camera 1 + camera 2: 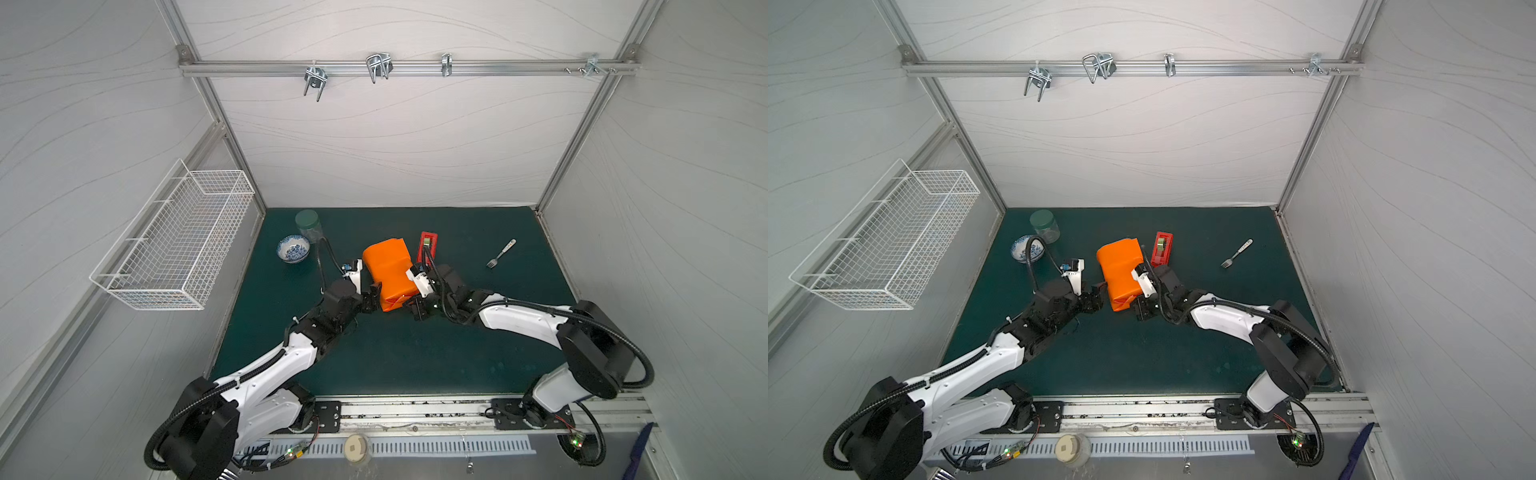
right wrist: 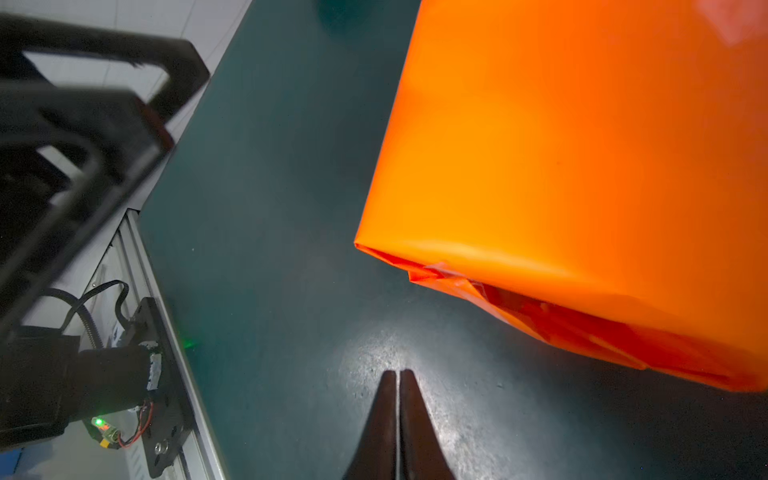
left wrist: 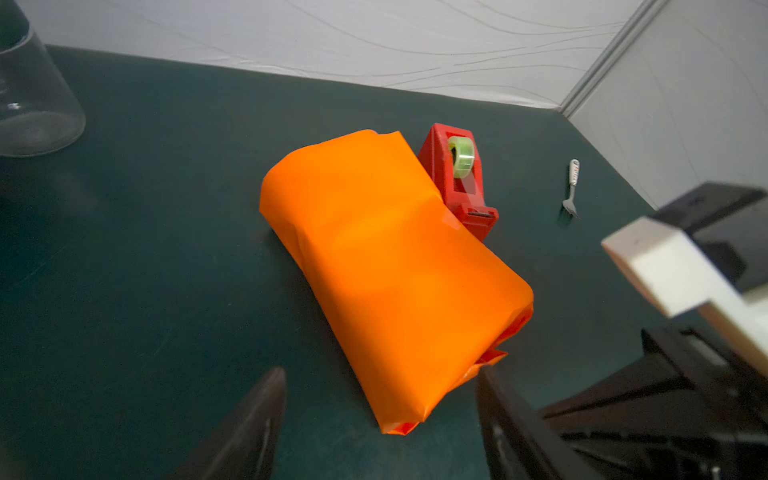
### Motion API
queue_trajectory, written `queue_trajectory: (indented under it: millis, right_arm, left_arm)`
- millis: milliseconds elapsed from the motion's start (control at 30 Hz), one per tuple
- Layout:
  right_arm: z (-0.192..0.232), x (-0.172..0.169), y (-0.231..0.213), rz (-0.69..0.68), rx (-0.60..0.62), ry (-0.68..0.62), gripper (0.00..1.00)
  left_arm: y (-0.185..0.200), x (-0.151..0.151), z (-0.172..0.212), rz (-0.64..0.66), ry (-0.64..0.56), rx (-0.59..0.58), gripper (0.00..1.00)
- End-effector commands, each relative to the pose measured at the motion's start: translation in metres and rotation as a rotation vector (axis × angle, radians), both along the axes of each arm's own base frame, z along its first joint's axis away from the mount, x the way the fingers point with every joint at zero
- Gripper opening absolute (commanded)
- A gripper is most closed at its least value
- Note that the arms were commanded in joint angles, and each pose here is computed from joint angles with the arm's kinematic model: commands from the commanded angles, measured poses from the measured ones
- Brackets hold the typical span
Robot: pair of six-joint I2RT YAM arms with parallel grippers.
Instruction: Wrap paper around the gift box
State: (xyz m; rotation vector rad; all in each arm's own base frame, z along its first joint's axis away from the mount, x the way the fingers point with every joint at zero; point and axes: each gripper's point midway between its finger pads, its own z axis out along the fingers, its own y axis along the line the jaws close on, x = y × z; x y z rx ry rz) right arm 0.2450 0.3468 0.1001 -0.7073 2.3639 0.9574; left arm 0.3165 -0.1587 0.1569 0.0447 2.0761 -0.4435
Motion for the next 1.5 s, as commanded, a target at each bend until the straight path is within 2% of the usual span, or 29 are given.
queue_trajectory:
  millis: [0,300,500,733,967,1100,1267,1400,1433,1467]
  right_arm:
    - [0.01,0.013,0.014,0.0,0.039,-0.039,0.04]
    - [-0.014,0.039,0.015,-0.044,0.012,-0.017,0.0]
    - [-0.018,0.051,0.014,-0.055,0.024,-0.012,0.0]
    - [-0.012,0.044,0.007,-0.043,0.041,-0.015,0.02]
    - [-0.01,0.057,0.006,-0.058,0.061,-0.016,0.03]
    - [-0.002,0.054,-0.001,-0.059,0.068,-0.014,0.06]
    - [0.027,0.052,-0.036,-0.123,0.098,-0.047,0.18]
    - [0.043,0.069,-0.059,-0.2,0.067,-0.064,0.47]
    - [0.042,0.075,-0.062,-0.214,0.051,-0.048,0.57]
    - [0.042,0.083,-0.063,-0.224,0.041,-0.033,0.62]
  left_arm:
    - [0.0,0.007,-0.012,0.03,0.144,-0.02,0.71]
    - [-0.012,0.045,-0.03,0.034,0.222,0.029,0.71]
    - [-0.015,0.054,-0.051,0.006,0.253,0.084,0.71]
    - [-0.019,0.057,-0.07,-0.012,0.289,0.096,0.72]
    - [-0.022,0.056,-0.063,-0.032,0.279,0.076,0.73]
    - [-0.023,0.054,-0.047,-0.037,0.25,0.052,0.79]
    - [-0.01,0.048,-0.031,0.02,0.234,-0.017,0.88]
    - [0.0,0.05,-0.029,0.074,0.295,-0.183,0.91]
    - [0.0,0.052,-0.029,0.074,0.318,-0.224,0.92]
    - [-0.002,0.054,-0.03,0.069,0.342,-0.25,0.92]
